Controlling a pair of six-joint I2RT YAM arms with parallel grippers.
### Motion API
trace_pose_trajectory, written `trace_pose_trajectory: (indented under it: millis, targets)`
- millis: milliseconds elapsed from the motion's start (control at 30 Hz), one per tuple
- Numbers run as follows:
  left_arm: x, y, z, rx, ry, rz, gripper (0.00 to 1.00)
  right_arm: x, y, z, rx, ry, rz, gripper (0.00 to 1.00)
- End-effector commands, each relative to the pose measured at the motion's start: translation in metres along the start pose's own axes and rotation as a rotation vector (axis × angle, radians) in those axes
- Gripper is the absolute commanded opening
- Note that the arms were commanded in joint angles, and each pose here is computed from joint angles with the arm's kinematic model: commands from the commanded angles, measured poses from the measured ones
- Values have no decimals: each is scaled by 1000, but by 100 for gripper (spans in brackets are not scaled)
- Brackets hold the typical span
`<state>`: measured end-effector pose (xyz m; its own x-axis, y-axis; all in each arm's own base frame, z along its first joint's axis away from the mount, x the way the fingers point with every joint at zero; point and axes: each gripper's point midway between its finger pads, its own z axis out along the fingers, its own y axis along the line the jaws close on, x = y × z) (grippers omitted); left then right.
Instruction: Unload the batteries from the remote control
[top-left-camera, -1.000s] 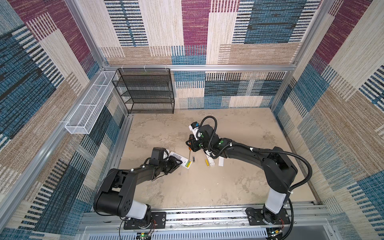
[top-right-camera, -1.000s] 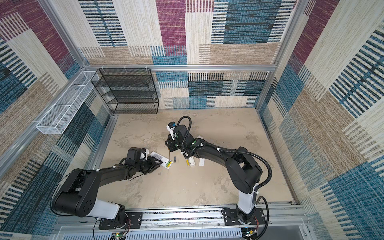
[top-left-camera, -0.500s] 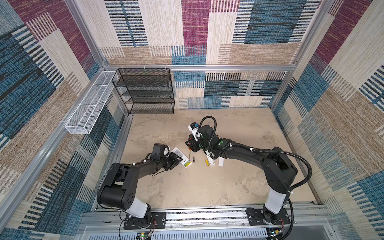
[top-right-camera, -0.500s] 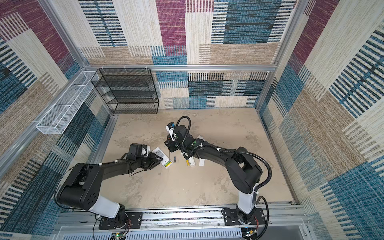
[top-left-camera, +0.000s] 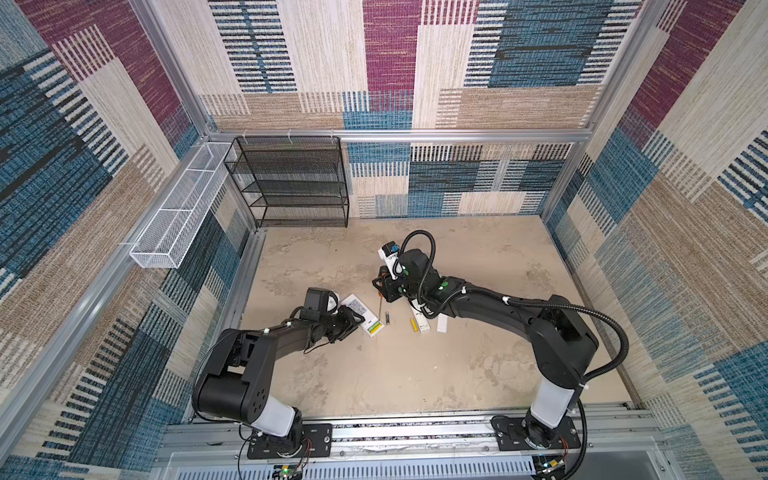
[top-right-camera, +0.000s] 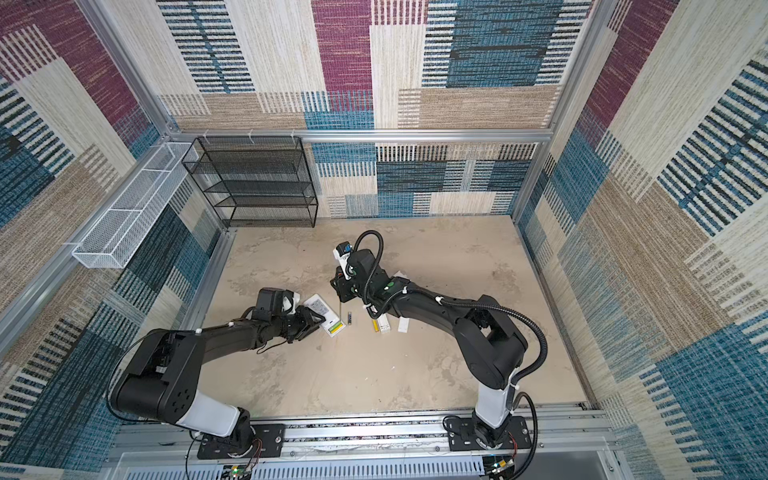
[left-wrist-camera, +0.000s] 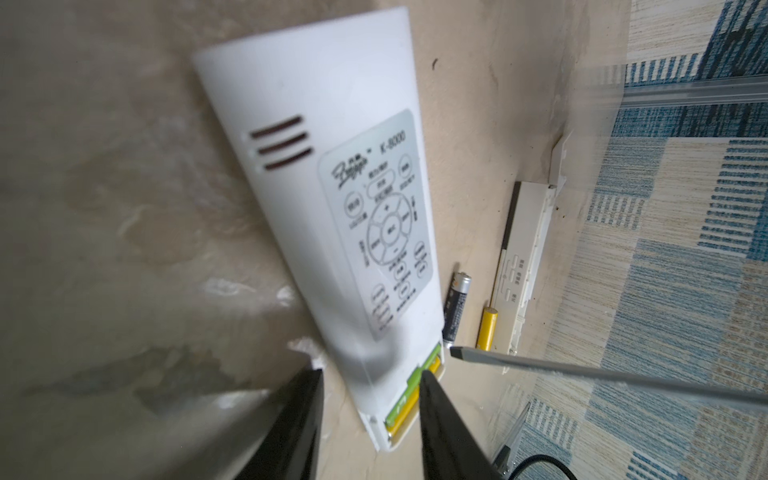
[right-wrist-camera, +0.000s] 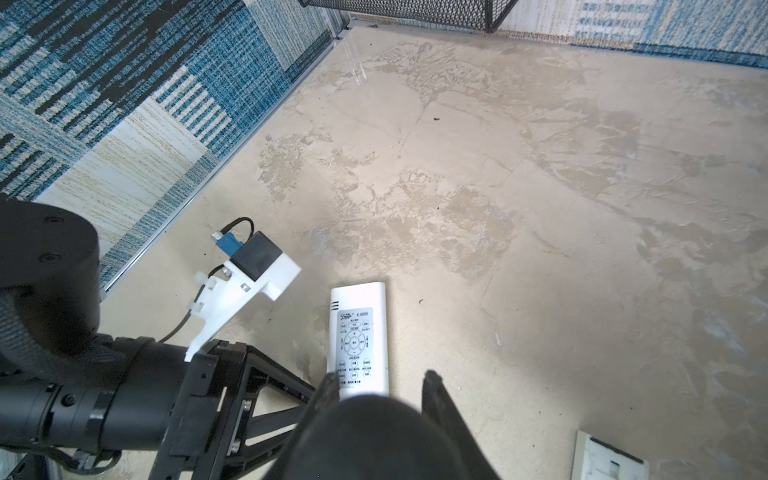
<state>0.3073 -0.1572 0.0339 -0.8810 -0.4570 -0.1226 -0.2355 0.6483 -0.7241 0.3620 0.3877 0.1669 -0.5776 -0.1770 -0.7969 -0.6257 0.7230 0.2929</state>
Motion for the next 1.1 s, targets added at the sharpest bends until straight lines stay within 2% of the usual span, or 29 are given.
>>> trace_pose_trajectory:
  millis: [0,1067]
  targets:
    - [4,5,0,-18,13,9,42,-8,3,0,2,-30,-14,0]
    - [7,10,2,-25,21,-1,42,-5,7,-5,46,-13,-40,0]
